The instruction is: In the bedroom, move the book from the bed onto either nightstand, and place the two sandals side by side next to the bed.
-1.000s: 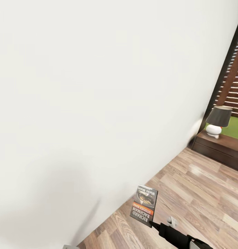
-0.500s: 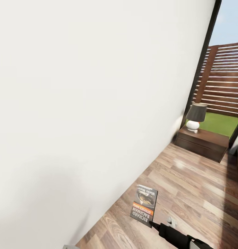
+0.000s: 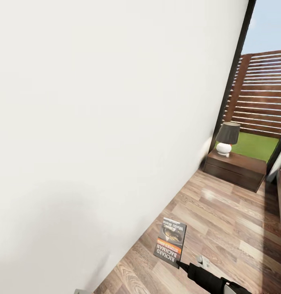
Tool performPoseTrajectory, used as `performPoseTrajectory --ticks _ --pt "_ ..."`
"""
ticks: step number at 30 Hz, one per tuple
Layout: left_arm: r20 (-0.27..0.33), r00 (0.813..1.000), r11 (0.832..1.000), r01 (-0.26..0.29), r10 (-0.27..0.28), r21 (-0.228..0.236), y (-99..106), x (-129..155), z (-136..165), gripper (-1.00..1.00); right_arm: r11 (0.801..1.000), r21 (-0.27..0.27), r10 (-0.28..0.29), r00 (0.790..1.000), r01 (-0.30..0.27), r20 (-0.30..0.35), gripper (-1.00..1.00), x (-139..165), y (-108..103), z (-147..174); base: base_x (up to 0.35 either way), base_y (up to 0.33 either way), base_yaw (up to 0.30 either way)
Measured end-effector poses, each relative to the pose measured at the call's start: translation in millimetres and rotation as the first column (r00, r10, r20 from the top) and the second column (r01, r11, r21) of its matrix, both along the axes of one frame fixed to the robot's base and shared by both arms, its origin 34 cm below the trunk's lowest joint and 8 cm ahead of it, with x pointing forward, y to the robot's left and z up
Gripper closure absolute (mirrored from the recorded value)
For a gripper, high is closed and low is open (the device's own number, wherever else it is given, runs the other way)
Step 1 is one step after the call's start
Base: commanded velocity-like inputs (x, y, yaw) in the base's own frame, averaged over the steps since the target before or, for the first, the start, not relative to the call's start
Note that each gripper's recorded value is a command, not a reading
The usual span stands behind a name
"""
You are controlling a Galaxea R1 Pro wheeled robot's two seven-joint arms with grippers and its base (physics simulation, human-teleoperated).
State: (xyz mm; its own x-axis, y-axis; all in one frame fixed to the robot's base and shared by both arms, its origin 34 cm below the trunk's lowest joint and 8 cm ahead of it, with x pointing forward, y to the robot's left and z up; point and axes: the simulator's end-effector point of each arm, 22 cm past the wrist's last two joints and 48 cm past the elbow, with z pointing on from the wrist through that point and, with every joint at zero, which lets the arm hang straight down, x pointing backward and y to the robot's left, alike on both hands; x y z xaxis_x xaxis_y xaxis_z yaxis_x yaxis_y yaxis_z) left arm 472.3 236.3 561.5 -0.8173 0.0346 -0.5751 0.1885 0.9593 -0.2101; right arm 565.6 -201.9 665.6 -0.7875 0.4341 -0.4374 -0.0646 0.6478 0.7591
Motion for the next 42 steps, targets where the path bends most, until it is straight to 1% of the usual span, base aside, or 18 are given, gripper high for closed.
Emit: performPoseTrajectory --ticks 28,34,42 --pt "0.0 1.0 1.0 0.0 0.0 0.0 0.0 0.1 0.0 -1.0 1.0 -0.002 0.005 1.0 -0.005 -0.001 1.0 -0.8 0.4 -0.5 0.002 0.0 -0.277" --pt "0.001 1.0 1.0 -0.001 0.001 0.0 0.0 0.0 0.3 -1.0 1.0 -0.002 0.004 1.0 -0.004 -0.001 1.0 -0.9 0.3 -0.1 0.236 0.0 -0.239" --pt "0.001 1.0 1.0 -0.002 0.002 -0.001 -0.1 0.0 0.4 -1.0 1.0 -0.002 0.005 1.0 -0.005 -0.001 1.0 -1.0 0.5 -0.2 0.311 0.0 -0.028"
